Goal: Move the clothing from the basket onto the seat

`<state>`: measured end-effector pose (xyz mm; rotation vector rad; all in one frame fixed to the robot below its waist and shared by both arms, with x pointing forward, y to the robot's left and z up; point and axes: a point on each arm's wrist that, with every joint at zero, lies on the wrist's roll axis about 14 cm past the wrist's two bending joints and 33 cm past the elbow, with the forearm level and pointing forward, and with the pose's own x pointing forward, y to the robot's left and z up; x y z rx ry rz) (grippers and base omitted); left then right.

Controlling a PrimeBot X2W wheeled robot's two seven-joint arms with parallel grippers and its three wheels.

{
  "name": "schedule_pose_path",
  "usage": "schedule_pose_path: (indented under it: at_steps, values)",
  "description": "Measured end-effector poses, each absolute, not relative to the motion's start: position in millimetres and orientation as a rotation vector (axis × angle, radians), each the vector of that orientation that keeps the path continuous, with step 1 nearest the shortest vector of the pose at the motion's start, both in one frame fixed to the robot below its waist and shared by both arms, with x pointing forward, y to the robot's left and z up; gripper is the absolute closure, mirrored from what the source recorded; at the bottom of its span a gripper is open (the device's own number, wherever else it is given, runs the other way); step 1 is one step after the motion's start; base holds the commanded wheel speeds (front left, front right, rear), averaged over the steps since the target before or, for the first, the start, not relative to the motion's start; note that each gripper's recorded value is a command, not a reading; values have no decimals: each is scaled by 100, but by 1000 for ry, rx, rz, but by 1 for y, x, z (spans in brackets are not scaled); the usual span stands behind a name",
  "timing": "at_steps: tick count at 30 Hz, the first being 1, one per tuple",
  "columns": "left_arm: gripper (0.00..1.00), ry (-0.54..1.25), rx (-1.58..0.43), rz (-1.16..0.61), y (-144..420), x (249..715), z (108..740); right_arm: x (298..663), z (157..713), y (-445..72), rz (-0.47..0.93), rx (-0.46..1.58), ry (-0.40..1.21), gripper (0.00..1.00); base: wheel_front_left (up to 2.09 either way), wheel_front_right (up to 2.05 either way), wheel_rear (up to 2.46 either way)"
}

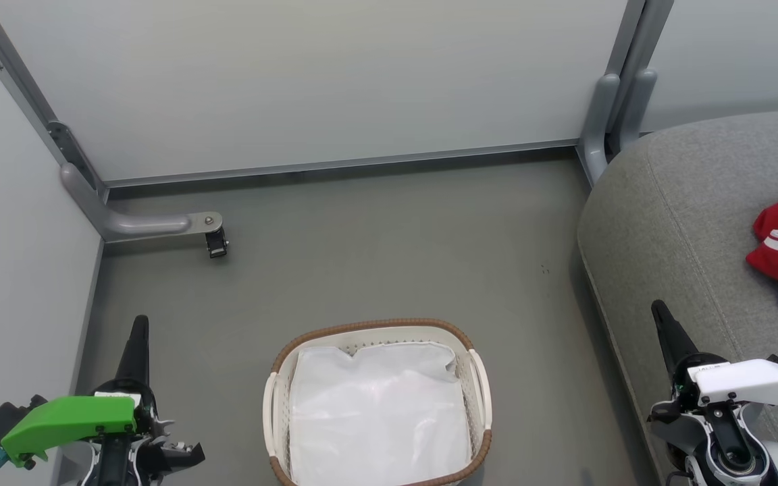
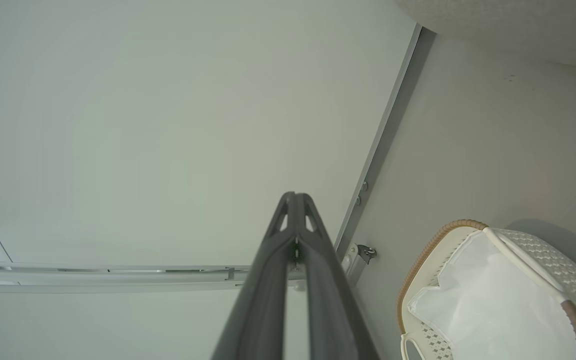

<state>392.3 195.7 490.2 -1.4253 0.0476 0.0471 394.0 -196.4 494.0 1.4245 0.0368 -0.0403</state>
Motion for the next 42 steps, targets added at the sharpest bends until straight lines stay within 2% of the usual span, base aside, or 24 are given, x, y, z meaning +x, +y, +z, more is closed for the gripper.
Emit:
schedule_pose_path:
  at_steps: [23,42]
  values:
    - [100,2,-1577,-1,198,390,508,390,508,-199,2,1575,1,100,0,0,0]
    - [100,2,-1577,-1,199,390,508,390,508,-199,2,1576,-1,100,0,0,0]
